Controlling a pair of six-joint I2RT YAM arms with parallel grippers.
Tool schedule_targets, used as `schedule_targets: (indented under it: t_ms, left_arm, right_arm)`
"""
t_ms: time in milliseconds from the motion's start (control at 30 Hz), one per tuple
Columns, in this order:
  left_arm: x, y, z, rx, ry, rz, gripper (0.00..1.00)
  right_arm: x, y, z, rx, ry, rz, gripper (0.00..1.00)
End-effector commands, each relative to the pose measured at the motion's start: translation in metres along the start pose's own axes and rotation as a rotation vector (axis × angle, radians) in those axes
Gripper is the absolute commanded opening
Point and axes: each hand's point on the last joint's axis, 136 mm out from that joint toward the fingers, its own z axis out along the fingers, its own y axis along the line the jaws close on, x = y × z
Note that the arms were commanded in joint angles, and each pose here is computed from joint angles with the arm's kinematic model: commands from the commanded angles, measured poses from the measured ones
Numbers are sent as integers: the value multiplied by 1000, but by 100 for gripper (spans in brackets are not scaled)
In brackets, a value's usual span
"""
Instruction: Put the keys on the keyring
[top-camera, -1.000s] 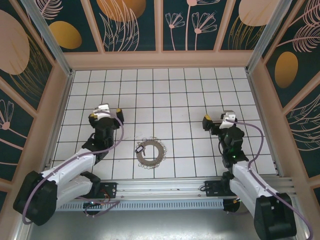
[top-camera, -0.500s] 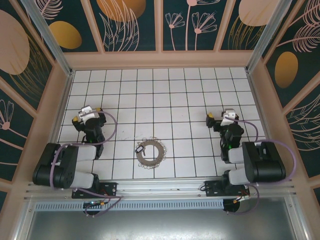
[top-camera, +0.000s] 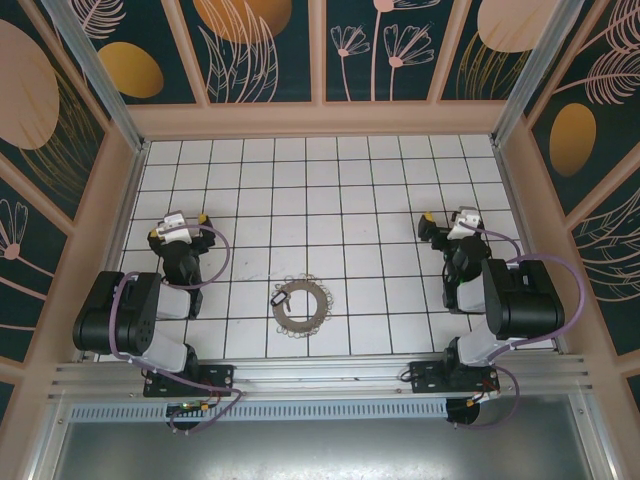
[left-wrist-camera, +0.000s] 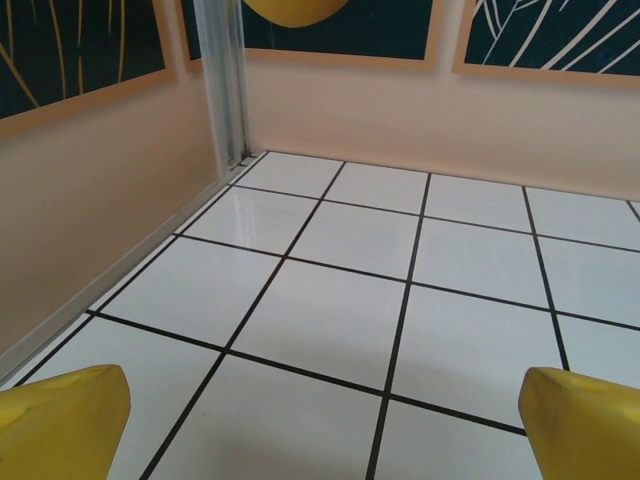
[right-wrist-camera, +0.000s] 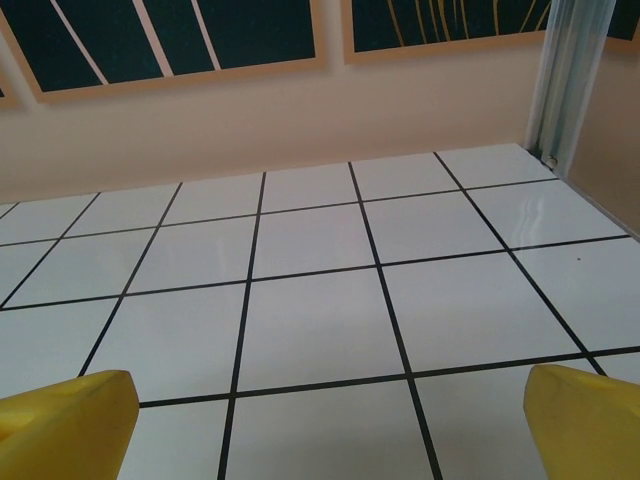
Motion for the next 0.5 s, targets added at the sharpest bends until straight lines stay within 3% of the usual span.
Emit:
schedule_targets:
  t_ms: [0, 467]
  left_arm:
    - [-15, -4, 2, 25, -52, -26, 99]
    - [-15, -5, 2, 25, -51, -26, 99]
  right_arm:
    - [-4, -2, -1, 21, -19, 8, 99]
    - [-3, -7, 0, 40, -14, 16, 99]
